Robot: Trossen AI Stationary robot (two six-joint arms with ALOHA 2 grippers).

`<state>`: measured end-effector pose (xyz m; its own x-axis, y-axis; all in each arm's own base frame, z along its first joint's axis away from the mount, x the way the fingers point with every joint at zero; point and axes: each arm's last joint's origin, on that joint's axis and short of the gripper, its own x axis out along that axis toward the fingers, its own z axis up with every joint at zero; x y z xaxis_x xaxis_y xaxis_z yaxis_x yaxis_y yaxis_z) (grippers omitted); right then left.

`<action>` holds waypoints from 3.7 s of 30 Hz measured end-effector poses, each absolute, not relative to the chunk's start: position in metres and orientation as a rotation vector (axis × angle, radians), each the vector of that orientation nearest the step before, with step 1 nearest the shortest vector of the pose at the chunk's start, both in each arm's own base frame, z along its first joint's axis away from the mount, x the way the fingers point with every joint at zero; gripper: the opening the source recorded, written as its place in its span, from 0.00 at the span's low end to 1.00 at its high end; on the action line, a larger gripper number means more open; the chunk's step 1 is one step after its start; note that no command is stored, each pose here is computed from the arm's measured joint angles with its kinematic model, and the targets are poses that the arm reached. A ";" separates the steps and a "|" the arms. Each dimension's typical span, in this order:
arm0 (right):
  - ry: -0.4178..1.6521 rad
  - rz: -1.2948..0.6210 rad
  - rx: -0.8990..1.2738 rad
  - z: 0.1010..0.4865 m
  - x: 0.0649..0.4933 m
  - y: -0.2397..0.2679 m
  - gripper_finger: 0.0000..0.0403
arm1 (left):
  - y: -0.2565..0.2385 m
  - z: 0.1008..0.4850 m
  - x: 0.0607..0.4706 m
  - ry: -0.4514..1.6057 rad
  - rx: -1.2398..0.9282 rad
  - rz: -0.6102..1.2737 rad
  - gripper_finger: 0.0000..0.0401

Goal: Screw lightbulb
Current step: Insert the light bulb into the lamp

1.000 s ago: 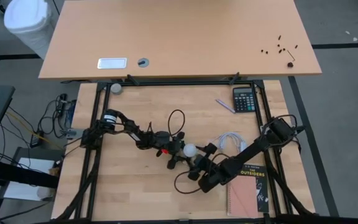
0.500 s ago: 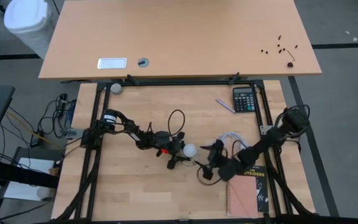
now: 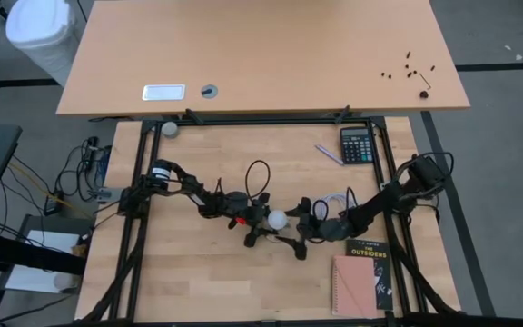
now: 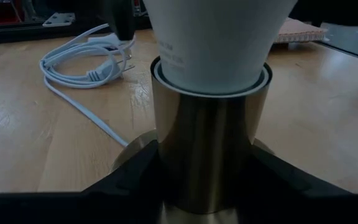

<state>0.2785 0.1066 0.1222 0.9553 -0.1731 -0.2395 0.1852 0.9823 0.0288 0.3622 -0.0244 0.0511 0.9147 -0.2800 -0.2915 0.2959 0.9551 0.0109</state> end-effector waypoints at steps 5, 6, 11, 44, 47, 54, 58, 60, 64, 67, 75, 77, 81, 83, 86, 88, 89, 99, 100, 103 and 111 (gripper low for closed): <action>0.258 -0.122 0.050 0.122 0.285 0.091 0.86 | -0.025 0.051 0.362 0.291 0.056 -0.297 0.49; 0.259 -0.105 0.055 0.122 0.287 0.088 0.84 | -0.025 0.051 0.362 0.291 0.059 -0.300 0.49; 0.207 0.008 0.053 0.128 0.292 0.082 0.74 | -0.025 0.051 0.362 0.288 0.065 -0.315 0.49; 0.204 0.030 0.055 0.127 0.293 0.077 0.55 | -0.026 0.051 0.362 0.289 0.065 -0.341 0.49; 0.203 -0.001 0.071 0.127 0.292 0.078 0.55 | -0.026 0.051 0.362 0.289 0.064 -0.338 0.49; 0.210 -0.128 0.079 0.127 0.288 0.093 0.54 | -0.025 0.051 0.362 0.291 0.058 -0.296 0.49; 0.219 -0.210 0.089 0.128 0.288 0.102 0.54 | -0.024 0.051 0.362 0.293 0.051 -0.272 0.49; 0.230 -0.241 0.098 0.129 0.291 0.106 0.54 | -0.024 0.051 0.363 0.293 0.046 -0.268 0.49; 0.246 -0.300 0.103 0.132 0.299 0.115 0.54 | -0.024 0.051 0.362 0.296 0.028 -0.258 0.49; 0.234 -0.344 0.119 0.129 0.307 0.122 0.54 | -0.024 0.051 0.362 0.296 0.019 -0.258 0.49; 0.177 -0.494 0.102 0.120 0.319 0.150 0.53 | -0.028 0.052 0.362 0.295 0.007 -0.256 0.49; 0.165 -0.529 0.090 0.119 0.318 0.156 0.53 | -0.030 0.052 0.362 0.296 0.009 -0.239 0.49; 0.139 -0.597 0.116 0.115 0.321 0.163 0.53 | -0.032 0.052 0.362 0.299 0.015 -0.195 0.49; 0.144 -0.626 0.114 0.115 0.322 0.164 0.53 | -0.032 0.052 0.362 0.299 0.018 -0.161 0.49; 0.146 -0.676 0.113 0.114 0.327 0.167 0.53 | -0.032 0.052 0.362 0.298 0.017 -0.117 0.49; 0.139 -0.717 0.113 0.114 0.329 0.167 0.53 | -0.031 0.052 0.363 0.296 0.008 -0.089 0.49; 0.133 -0.737 0.112 0.114 0.329 0.167 0.53 | -0.031 0.052 0.363 0.296 0.004 -0.073 0.49; 0.117 -0.826 0.112 0.112 0.338 0.153 0.53 | -0.034 0.053 0.363 0.282 -0.014 0.024 0.49; 0.121 -0.825 0.110 0.112 0.338 0.152 0.53 | -0.034 0.053 0.363 0.282 -0.013 0.023 0.49; 0.135 -0.810 0.099 0.112 0.338 0.153 0.54 | -0.035 0.053 0.363 0.283 -0.010 0.020 0.49; 0.250 -0.685 0.010 0.119 0.335 0.158 0.68 | -0.036 0.053 0.363 0.280 0.000 -0.024 0.49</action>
